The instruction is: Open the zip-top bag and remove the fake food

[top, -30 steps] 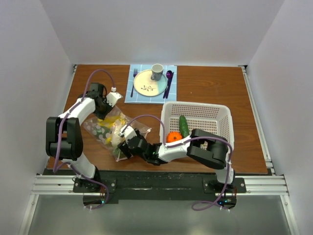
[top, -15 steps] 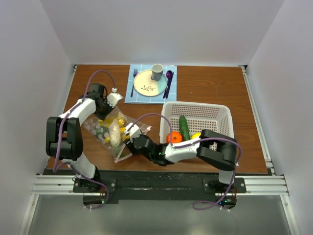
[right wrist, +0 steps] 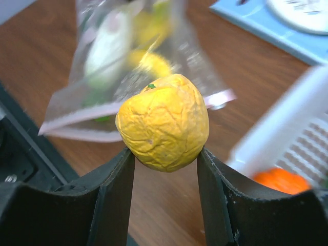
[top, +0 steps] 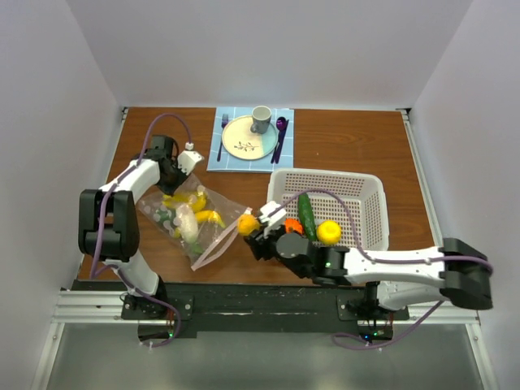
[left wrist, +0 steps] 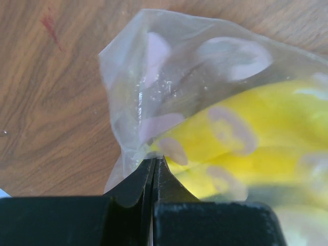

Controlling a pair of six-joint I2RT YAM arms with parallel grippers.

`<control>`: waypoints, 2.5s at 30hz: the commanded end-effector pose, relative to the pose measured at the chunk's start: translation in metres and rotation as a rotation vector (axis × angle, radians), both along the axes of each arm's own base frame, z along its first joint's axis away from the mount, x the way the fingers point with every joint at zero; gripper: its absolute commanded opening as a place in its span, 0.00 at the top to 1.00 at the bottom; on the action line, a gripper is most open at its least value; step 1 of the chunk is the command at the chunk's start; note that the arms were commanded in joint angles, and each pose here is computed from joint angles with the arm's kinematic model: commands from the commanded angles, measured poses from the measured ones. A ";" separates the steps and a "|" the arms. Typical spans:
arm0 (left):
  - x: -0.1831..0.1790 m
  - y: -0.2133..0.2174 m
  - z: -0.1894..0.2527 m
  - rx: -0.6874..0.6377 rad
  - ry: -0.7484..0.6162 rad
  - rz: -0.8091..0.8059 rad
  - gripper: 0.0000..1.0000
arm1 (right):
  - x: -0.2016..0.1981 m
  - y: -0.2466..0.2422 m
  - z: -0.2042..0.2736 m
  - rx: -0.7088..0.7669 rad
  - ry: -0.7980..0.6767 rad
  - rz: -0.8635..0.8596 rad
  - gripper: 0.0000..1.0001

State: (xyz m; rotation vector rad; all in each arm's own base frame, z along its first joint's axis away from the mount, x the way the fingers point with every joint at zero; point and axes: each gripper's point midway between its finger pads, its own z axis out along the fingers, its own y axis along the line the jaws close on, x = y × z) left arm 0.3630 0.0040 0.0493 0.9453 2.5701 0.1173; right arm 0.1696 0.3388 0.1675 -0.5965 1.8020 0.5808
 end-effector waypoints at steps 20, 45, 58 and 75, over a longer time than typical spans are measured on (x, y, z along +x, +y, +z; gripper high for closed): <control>-0.011 -0.044 0.091 -0.115 -0.053 -0.049 1.00 | 0.033 -0.077 0.004 -0.215 -0.125 -0.498 0.01; -0.017 -0.010 -0.001 0.075 0.027 -0.011 1.00 | 0.017 0.086 -0.077 -0.104 0.009 0.018 0.45; -0.023 -0.022 -0.009 0.021 0.067 -0.067 1.00 | 0.048 0.120 -0.099 -0.100 0.044 0.026 0.19; -0.033 -0.023 -0.013 0.022 0.090 -0.114 1.00 | 0.074 0.111 -0.119 -0.052 0.124 -0.010 0.83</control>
